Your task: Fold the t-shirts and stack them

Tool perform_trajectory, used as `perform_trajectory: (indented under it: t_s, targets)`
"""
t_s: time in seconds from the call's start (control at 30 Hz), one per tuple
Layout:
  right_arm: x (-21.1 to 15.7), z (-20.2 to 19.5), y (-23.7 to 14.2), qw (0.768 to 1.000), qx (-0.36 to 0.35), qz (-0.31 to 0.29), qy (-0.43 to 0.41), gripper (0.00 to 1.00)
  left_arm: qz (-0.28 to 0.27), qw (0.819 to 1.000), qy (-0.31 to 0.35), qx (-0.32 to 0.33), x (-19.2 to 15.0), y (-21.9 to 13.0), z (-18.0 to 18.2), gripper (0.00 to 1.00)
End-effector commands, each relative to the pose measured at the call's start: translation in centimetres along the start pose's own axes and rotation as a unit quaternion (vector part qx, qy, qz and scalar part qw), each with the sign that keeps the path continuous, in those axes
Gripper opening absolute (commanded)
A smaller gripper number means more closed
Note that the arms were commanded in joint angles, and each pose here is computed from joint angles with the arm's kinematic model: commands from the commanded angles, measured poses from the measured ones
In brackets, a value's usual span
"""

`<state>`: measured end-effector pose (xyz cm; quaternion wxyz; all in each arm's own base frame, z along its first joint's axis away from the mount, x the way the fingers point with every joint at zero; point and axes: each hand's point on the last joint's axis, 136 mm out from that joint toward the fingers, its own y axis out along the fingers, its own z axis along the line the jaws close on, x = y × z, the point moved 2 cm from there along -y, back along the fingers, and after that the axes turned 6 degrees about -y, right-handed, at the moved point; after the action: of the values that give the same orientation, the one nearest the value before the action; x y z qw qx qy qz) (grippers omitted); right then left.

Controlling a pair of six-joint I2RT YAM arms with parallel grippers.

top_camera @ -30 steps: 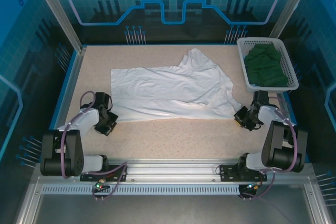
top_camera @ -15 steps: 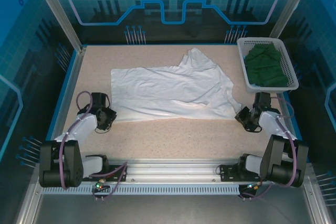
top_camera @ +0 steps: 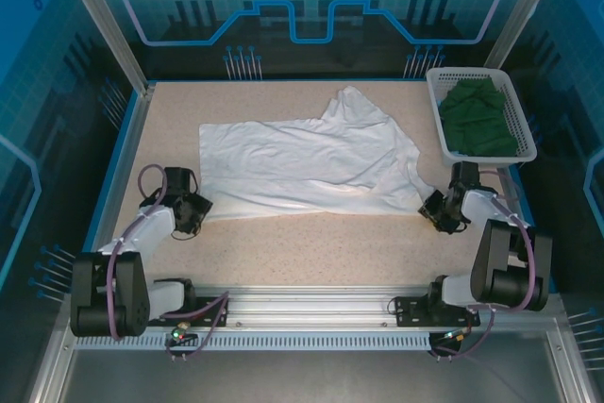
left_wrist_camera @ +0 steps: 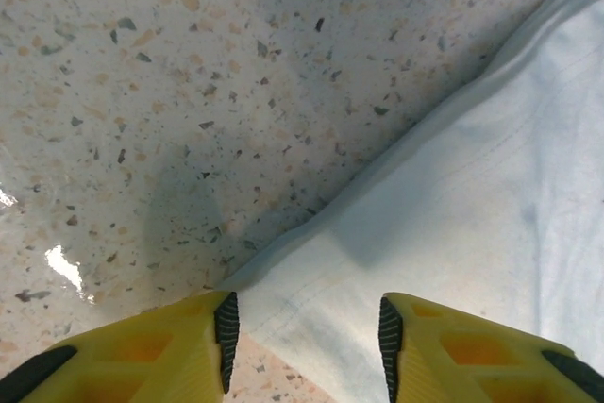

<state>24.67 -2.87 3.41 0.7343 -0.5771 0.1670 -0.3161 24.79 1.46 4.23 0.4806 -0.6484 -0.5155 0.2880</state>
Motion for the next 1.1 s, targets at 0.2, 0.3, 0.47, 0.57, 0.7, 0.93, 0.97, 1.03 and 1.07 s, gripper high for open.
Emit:
perform_trajectory:
  t_s: [0.2, 0.3, 0.47, 0.57, 0.7, 0.93, 0.97, 1.03, 1.07]
  targets:
    - [1.3, 0.4, 0.5, 1.000, -0.013, -0.007, 0.002, 0.15, 0.020, 0.999, -0.005, 0.031, -0.2, 1.8, 0.4, 0.35]
    - [1.4, 0.2, 0.6, 1.000, -0.018, -0.007, 0.003, 0.10, 0.017, 0.999, -0.005, 0.041, 0.0, 2.0, 0.5, 0.22]
    - [1.3, -0.4, 0.6, 1.000, -0.026, -0.010, 0.009, 0.02, 0.002, 0.998, 0.001, 0.058, 0.5, 1.4, 0.8, 0.00]
    - [1.1, -0.7, 0.5, 0.999, -0.027, -0.010, 0.013, 0.00, -0.007, 0.998, 0.005, 0.065, 0.7, 0.7, 1.1, 0.00]
    - [0.8, -0.5, 0.1, 1.000, -0.017, -0.011, 0.012, 0.00, -0.012, 0.998, 0.006, 0.067, 0.8, -0.1, 1.4, 0.00]
    - [0.5, 0.7, -1.7, 0.999, 0.023, -0.027, 0.006, 0.32, -0.014, 0.998, 0.011, 0.058, 0.7, -0.7, 1.4, 0.00]
    - [0.5, 0.7, -1.9, 0.999, 0.021, -0.029, 0.003, 0.35, -0.014, 0.998, 0.012, 0.056, 0.7, -0.7, 1.3, 0.00]
    - [0.7, 0.5, -2.1, 0.999, 0.014, -0.032, 0.000, 0.37, -0.014, 0.998, 0.011, 0.056, 0.7, -0.7, 1.3, 0.00]
    - [0.7, 0.5, -2.0, 0.999, 0.011, -0.033, 0.000, 0.37, -0.014, 0.998, 0.012, 0.056, 0.7, -0.7, 1.3, 0.00]
